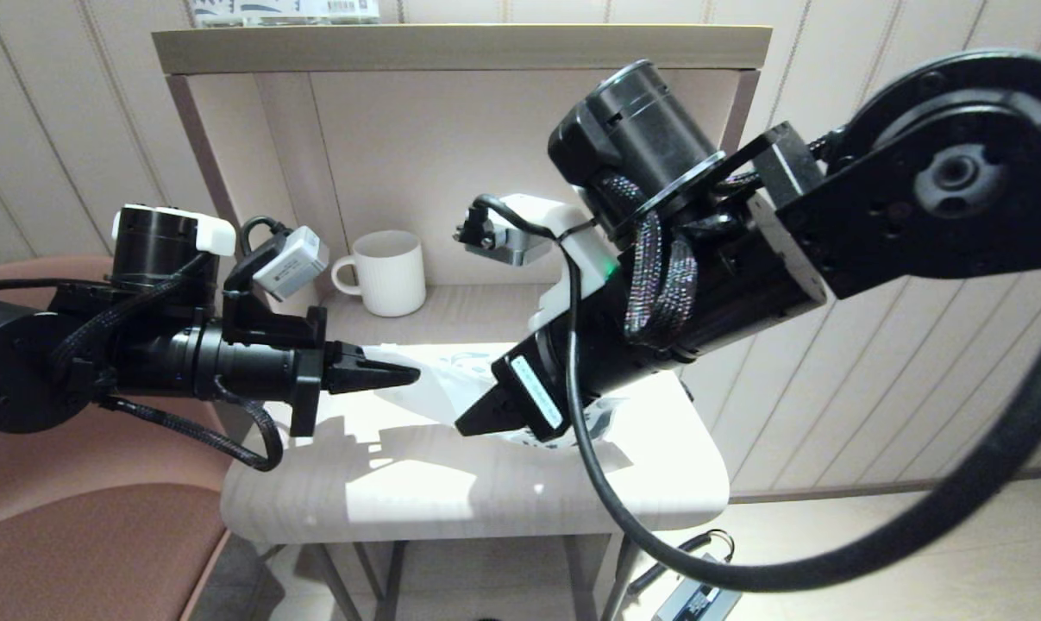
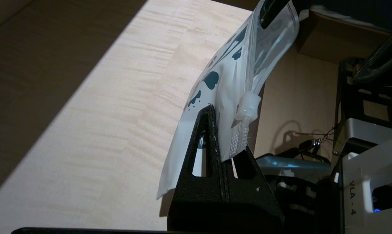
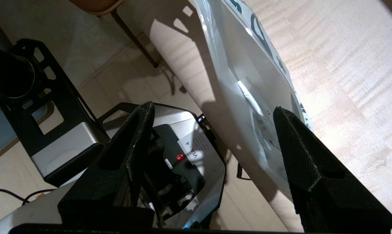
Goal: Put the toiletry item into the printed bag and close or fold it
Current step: Place the toothpaste in the storage bag, then hand it to the other hand
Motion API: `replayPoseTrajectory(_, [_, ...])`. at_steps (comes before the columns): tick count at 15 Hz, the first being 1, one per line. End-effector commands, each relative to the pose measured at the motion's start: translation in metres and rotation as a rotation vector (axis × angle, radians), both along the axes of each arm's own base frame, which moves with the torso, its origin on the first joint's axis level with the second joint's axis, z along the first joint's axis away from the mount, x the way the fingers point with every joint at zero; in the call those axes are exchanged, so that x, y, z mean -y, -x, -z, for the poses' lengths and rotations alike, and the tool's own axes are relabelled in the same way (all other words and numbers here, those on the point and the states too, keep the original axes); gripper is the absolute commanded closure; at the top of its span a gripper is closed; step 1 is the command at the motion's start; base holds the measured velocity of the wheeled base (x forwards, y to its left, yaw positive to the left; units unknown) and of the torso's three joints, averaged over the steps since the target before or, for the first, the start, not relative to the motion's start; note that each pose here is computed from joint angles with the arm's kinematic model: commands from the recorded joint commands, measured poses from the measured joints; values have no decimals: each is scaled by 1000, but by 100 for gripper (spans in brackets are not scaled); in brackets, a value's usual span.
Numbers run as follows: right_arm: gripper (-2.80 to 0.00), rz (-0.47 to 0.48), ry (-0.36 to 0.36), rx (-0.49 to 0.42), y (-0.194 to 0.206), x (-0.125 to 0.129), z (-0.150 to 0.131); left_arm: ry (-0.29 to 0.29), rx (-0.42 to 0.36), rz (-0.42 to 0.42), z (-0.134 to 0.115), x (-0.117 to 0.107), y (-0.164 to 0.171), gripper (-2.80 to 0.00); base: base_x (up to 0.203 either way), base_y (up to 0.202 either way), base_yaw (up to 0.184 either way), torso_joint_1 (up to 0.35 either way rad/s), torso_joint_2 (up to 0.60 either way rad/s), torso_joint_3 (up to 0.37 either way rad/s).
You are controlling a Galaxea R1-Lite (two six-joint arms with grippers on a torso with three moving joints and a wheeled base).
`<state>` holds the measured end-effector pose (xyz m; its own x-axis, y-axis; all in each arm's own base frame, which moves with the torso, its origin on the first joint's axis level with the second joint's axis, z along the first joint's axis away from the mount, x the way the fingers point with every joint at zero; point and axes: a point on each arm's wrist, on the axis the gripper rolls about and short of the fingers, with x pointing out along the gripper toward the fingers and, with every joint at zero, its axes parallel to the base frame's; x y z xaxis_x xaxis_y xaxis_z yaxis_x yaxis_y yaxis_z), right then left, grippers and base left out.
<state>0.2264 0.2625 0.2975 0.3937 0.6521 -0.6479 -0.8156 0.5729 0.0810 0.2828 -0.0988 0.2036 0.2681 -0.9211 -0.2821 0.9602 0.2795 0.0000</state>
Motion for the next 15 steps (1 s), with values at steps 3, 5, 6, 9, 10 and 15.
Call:
replayPoseTrajectory(3, [-280, -23, -45, 41, 19, 11, -21, 2, -4, 7, 2, 1, -2, 0, 0, 0, 0, 0, 0, 0])
replayPoseTrajectory(5, [-280, -33, -70, 75, 21, 9, -29, 7, -12, 12, -1, 1, -2, 0, 0, 0, 0, 0, 0, 0])
replayPoseTrajectory(6, [-280, -44, -78, 100, 20, 8, -31, 12, -18, 15, -3, 4, -2, 0, 0, 0, 0, 0, 0, 0])
replayPoseTrajectory(9, [-280, -59, -69, 133, 15, 4, -28, 24, -72, 35, -11, 16, -6, 0, 0, 0, 0, 0, 0, 0])
replayPoseTrajectory(10, [-280, -65, -65, 145, 13, 4, -27, 27, -94, 39, -16, 20, -9, 0, 0, 0, 0, 0, 0, 0])
replayPoseTrajectory(15, [-280, -117, -40, 204, 6, -3, -21, 25, -167, 66, -20, 31, -15, 0, 0, 0, 0, 0, 0, 0])
